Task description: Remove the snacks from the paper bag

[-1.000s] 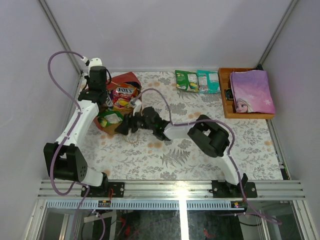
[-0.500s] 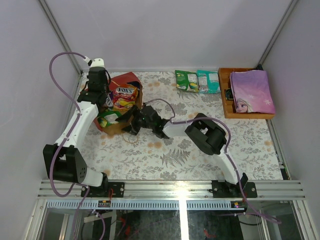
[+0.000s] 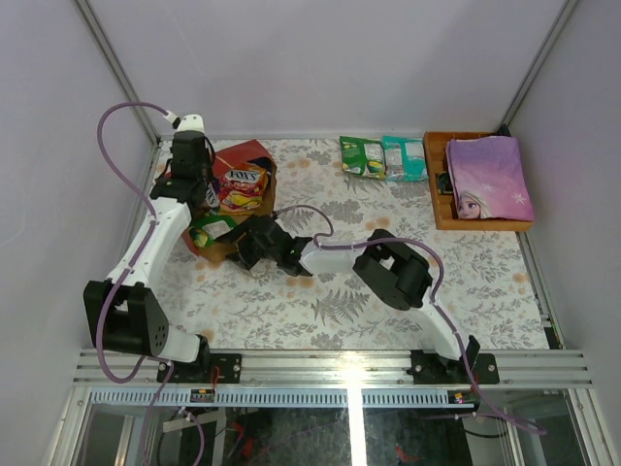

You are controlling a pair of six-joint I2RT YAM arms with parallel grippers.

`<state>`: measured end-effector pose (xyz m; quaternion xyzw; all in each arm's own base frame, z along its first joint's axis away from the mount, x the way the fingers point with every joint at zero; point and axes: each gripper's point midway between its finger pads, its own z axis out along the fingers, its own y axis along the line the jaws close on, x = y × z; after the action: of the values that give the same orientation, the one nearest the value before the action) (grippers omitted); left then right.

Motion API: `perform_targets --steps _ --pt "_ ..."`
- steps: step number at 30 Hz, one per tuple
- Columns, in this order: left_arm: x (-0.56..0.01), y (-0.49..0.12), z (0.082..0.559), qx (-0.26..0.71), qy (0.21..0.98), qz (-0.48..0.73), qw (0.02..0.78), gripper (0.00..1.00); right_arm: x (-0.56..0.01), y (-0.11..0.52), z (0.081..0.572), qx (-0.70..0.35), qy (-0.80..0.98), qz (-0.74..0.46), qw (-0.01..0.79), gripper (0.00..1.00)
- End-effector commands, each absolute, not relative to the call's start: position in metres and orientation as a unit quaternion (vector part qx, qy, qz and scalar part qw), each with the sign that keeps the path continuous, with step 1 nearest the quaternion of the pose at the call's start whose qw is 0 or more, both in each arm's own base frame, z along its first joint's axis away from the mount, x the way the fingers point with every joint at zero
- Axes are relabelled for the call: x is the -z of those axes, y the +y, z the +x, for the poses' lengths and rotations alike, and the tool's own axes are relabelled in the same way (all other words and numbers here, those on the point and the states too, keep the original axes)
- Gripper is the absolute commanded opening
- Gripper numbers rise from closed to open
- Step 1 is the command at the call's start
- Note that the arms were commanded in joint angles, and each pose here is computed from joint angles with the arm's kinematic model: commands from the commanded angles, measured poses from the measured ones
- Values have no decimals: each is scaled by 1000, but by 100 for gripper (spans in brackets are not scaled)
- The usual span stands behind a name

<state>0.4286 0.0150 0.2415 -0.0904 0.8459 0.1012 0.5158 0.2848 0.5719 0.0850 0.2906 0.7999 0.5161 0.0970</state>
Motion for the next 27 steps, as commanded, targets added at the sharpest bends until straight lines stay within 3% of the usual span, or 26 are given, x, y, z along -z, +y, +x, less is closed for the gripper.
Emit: perform_targets --steps 1,15,27 --pt "-254 11 433 -94 830 -81 543 0 -100 579 307 -509 783 327 143 63" --pt "-252 3 428 -76 831 -56 548 0 -70 572 313 -457 802 359 133 60" --pt "-259 -8 423 -60 835 -39 545 0 -44 543 356 -430 810 364 163 53"
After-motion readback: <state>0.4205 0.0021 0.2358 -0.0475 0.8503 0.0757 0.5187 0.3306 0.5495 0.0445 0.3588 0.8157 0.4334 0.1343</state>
